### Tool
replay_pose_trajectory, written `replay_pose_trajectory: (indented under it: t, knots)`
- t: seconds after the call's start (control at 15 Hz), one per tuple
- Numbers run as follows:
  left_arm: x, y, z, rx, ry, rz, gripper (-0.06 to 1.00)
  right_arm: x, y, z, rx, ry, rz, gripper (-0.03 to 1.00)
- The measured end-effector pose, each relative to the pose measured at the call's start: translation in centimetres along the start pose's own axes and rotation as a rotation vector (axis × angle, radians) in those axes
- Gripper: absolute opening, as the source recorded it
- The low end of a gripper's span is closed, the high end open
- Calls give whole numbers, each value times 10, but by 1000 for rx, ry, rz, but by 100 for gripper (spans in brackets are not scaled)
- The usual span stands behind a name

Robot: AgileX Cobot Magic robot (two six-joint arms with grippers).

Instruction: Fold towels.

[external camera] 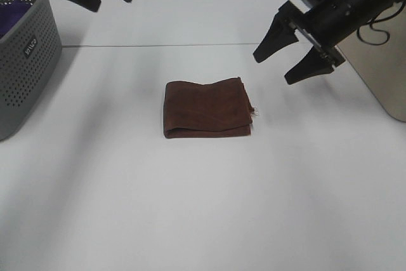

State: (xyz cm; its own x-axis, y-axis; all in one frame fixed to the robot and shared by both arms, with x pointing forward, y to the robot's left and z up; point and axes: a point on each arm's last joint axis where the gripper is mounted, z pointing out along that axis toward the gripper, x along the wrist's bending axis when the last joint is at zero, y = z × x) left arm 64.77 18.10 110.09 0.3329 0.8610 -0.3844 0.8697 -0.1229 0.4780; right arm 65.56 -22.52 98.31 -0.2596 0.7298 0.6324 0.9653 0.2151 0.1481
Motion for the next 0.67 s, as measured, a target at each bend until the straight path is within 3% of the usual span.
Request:
replay_pose_trajectory:
  t: [0.13, 0.33, 0.4, 0.53, 0.67]
  knots:
    - [-12, -6, -44, -24, 83, 25, 65, 28, -6, -34, -65, -50, -41, 85]
    - [-20, -21, -105, -94, 268, 28, 65, 66, -22, -79, -158, -129, -78, 85]
    - [-21, -26, -112, -101, 292, 31, 65, 80, -32, -98, -192, -181, -83, 85]
    - [-22, -54, -139, -115, 385, 20, 65, 100, -54, -127, -252, -296, -81, 85]
    - [-26, -93, -158, -111, 411, 15, 65, 115, -84, -149, -295, -398, -73, 85]
